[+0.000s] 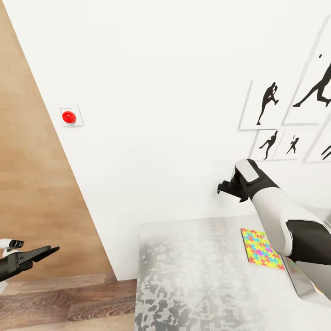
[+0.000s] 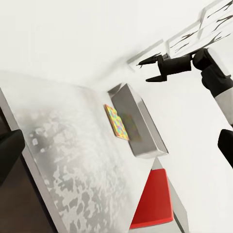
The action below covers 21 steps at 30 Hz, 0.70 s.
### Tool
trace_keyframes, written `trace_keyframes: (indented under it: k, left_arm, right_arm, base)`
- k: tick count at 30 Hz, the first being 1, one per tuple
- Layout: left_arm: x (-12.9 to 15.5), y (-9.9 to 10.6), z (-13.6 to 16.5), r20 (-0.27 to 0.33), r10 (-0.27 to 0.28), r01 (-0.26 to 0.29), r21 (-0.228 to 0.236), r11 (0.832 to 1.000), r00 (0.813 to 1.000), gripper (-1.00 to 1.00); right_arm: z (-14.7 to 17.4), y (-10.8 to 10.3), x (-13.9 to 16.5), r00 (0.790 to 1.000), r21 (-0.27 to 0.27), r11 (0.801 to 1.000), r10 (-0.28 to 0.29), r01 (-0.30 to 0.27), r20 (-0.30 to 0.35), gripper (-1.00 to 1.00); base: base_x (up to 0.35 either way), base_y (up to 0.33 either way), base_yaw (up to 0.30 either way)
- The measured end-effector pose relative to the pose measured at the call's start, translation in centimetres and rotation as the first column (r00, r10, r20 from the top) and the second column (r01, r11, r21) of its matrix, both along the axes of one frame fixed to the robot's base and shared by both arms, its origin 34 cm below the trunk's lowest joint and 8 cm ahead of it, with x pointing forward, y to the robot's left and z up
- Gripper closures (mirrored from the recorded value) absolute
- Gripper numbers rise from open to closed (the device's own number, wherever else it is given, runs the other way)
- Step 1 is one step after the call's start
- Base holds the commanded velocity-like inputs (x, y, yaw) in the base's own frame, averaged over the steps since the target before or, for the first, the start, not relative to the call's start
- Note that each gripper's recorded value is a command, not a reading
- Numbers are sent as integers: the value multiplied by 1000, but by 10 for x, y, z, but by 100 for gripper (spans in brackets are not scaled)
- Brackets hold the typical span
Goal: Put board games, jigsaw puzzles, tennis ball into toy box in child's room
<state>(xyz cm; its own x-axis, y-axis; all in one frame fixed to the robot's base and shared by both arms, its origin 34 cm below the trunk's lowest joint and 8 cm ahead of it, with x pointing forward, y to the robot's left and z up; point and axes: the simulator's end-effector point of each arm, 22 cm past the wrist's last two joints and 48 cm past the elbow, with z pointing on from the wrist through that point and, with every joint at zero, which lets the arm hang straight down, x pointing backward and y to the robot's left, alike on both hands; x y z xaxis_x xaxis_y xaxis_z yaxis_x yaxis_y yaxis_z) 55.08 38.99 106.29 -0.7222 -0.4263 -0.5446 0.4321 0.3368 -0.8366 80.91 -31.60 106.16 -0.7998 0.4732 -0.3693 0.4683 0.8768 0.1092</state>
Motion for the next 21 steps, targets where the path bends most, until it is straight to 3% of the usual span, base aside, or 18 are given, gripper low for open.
trace_keyframes:
  k: [21]
  left_arm:
    - [0,0,0,0,0,0,-1,1000,1000,-100]
  right_arm:
    - [0,0,0,1000,0,1000,-1,1,0,-100]
  base:
    - [0,0,0]
